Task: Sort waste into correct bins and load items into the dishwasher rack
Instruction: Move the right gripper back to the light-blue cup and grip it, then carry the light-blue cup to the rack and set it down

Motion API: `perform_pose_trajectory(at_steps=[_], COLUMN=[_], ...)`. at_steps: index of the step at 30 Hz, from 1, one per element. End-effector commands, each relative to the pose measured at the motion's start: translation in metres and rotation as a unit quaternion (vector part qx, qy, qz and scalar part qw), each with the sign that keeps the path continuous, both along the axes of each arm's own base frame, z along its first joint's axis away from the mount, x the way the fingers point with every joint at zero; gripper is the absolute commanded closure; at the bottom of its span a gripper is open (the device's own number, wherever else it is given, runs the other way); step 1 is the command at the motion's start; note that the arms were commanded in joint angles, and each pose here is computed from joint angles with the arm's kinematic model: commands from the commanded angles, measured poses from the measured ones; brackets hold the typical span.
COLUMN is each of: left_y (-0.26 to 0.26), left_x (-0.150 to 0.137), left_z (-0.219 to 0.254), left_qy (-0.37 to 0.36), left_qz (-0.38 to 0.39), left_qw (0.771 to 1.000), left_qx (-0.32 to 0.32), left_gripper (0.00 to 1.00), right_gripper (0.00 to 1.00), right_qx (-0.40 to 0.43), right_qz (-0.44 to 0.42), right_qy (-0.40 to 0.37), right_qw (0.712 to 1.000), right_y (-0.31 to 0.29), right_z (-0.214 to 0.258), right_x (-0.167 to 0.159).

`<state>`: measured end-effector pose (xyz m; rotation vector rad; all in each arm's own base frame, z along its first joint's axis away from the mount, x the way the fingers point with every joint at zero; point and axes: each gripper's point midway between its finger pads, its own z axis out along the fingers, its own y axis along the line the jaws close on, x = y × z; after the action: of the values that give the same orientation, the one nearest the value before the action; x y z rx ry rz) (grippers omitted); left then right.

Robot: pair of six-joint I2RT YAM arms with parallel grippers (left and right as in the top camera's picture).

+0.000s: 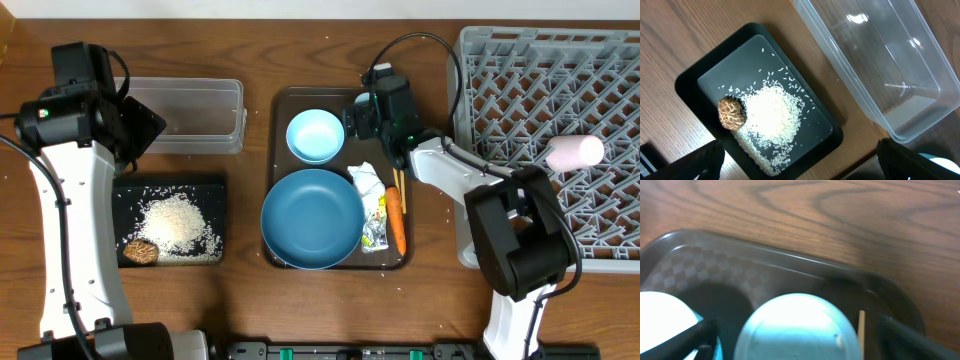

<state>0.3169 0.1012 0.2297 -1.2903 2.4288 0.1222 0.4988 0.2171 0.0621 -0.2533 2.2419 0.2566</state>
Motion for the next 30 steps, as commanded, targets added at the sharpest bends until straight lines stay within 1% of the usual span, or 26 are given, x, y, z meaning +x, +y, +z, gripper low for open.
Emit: perform_pose_trajectory(at_steps=[1,2,4,10,13,17,22,24,27,30], left_y=[0.002,0.002,0.002,0.002,0.002,0.002,0.002,0.002,0.002,0.002], left_x=[-0.001,-0.001,-0.001,-0.001,-0.001,-0.001,-0.001,-0.001,-0.001,-0.001], left_z=[0.009,0.009,0.009,0.009,0.009,0.009,0.009,0.009,0.009,0.009], left_qy=[-0.013,-0.013,-0.013,-0.013,-0.013,-0.013,-0.013,-0.013,-0.013,-0.013], left_qz=[0.01,0.01,0.01,0.01,0.01,0.01,0.01,0.01,0.01,0.01], left_qw=[1.0,1.0,1.0,1.0,1.0,1.0,1.0,1.0,1.0,1.0], left_qx=[0.004,0.004,0.004,0.004,0.004,0.004,0.004,0.004,0.004,0.004], left_gripper=[0.02,0.02,0.02,0.02,0.02,0.02,0.02,0.02,0.02,0.02], right_gripper=[0.25,0.31,0.35,0.41,0.41,0.43,0.51,0.51,0.48,0.48], right_qx=[-0.008,-0.008,-0.004,0.002,0.009,0.021,0.043,0.048,0.05,0.04], right_qz=[-0.017,-0.016,-0.011,-0.005,-0.01,-0.031,-0.085,-0.108,-0.152,-0.222], right_qy=[0.0,0.0,0.002,-0.001,-0.015,-0.04,-0.077,-0.093,-0.124,-0.151], right_qw=[1.0,1.0,1.0,1.0,1.0,0.998,0.992,0.989,0.979,0.962], right_y=[-0.004,-0.004,-0.002,0.001,-0.003,-0.026,-0.08,-0.105,-0.152,-0.221], right_z=[-0.004,-0.004,-0.004,0.001,0.018,0.062,0.126,0.15,0.188,0.218], right_x=[0.003,0.002,0.002,0.001,0.004,0.008,0.009,0.007,0.001,-0.01])
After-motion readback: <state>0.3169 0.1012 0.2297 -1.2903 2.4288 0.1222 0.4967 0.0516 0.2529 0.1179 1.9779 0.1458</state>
